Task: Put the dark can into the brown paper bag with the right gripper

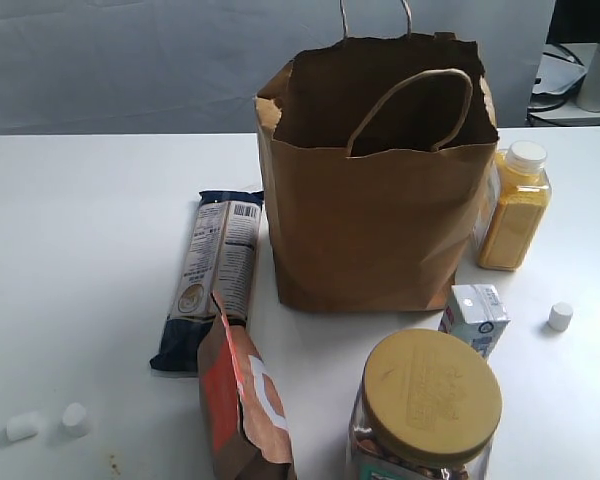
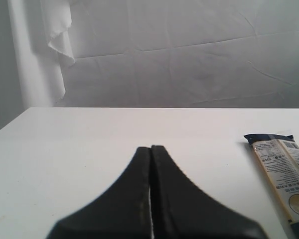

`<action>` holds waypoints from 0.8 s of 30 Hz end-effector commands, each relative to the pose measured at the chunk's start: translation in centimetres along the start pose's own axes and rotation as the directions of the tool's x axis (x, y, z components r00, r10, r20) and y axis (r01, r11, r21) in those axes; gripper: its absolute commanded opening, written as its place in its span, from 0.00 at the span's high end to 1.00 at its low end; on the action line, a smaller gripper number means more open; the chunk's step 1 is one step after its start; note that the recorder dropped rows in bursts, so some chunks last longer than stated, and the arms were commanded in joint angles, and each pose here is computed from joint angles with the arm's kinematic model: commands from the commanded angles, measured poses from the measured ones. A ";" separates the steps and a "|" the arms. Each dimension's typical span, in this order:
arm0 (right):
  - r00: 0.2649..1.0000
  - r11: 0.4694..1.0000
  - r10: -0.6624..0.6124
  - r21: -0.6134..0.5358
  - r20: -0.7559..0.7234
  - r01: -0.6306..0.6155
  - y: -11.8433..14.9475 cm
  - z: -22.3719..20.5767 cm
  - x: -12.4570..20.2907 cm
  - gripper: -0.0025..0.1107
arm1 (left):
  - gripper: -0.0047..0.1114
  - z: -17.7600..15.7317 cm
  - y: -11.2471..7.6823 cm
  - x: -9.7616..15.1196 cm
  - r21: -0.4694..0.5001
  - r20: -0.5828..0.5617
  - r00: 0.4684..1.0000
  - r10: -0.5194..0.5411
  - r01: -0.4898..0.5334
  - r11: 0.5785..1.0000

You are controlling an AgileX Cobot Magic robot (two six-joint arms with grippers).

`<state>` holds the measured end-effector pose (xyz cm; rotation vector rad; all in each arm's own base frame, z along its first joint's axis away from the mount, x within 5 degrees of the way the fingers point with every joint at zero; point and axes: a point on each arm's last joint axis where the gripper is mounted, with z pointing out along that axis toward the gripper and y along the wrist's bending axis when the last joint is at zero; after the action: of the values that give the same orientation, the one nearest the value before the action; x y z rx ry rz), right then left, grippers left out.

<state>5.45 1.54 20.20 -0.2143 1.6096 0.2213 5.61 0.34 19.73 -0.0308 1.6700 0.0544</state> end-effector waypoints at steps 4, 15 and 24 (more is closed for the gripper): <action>1.000 1.000 0.013 0.005 -0.002 -0.013 0.0 0.0 0.1 0.98 | 0.96 0.0 0.0 0.1 0.006 0.004 1.000 0.000 0.000 1.000; 0.999 0.999 0.039 0.001 0.000 -0.039 0.0 0.0 0.1 0.98 | 0.96 0.0 0.0 0.1 0.006 0.004 1.000 0.000 0.000 1.000; 0.999 0.999 0.039 0.001 0.000 -0.039 0.0 0.0 0.1 0.98 | 0.96 0.0 0.0 0.1 0.006 0.004 1.000 0.000 0.000 1.000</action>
<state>5.43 1.60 20.15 -0.1875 1.6201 0.2576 5.60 0.35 19.71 -0.0309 1.6719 0.0544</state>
